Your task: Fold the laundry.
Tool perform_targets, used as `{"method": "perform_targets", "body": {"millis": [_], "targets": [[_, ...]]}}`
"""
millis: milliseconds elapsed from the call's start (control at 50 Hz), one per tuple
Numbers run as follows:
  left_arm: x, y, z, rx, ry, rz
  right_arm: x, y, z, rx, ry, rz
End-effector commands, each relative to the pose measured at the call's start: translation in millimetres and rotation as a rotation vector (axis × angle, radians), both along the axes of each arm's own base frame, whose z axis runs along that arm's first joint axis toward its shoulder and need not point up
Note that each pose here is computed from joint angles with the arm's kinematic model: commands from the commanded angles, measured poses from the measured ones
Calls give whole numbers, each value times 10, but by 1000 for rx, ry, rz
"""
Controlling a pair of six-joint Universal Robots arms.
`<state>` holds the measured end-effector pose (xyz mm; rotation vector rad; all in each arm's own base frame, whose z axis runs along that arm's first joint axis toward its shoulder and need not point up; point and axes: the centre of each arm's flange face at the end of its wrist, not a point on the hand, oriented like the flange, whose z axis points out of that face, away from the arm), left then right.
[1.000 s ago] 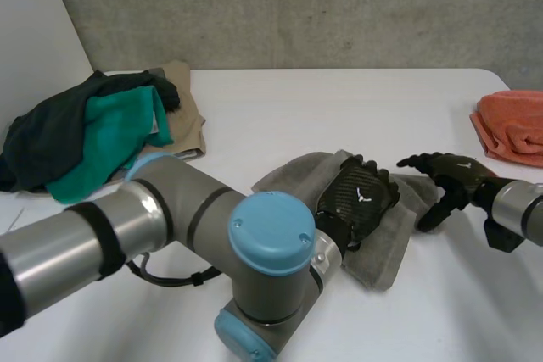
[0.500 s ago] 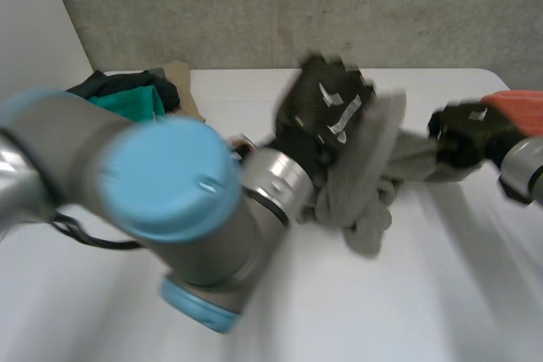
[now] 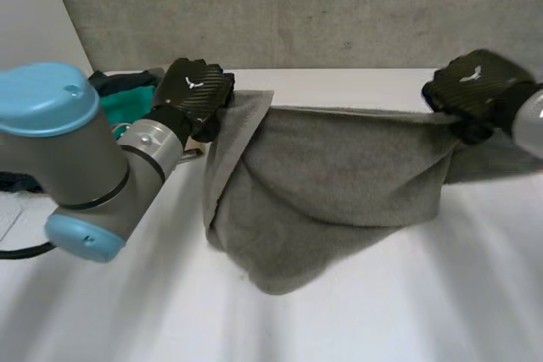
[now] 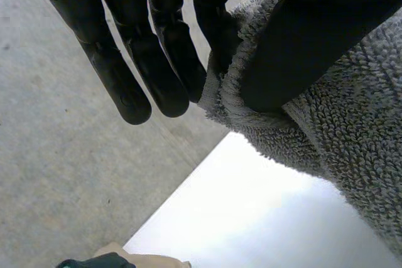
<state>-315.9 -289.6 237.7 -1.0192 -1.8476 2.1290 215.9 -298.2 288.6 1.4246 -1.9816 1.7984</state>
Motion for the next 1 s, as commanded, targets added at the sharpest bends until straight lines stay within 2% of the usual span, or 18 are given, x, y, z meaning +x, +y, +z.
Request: {"method": "perform_targets", "body": {"millis": [20,40,100,120,200,240,340,480,620,700,820,900,1000], "targets": [[-191,-509,410,-252,115,20,222,-587,-5,-213,34,-81],[-193,-559,532,-303,141,25,269,-736,174,-351,-6,-103],[-194,-655,1009,-506,256,33,324,-875,502,-583,-94,-122],[-194,-656,1112,-557,282,33,346,-914,724,-737,-161,-125],[-130,-543,1580,-760,393,31,320,-827,1133,-1011,-297,-131],[-120,-474,1626,-784,418,21,307,-773,1165,-1032,-303,-124],[-125,-429,1292,-664,374,-23,303,-697,892,-909,-273,-117],[-106,-269,448,-404,211,-127,265,-545,21,-548,-173,-100],[86,-125,-474,-132,73,-122,256,-305,-810,-259,-102,-48],[173,-41,-895,-46,-30,-108,244,-256,-1303,-118,-52,-47],[311,64,-1057,-38,-214,-94,188,-210,-1401,-50,-40,-59],[435,73,-881,-48,-302,-72,183,-180,-1417,-32,-40,-58],[512,160,-644,-10,-328,-63,168,-113,-1452,-9,-36,-57]]}}
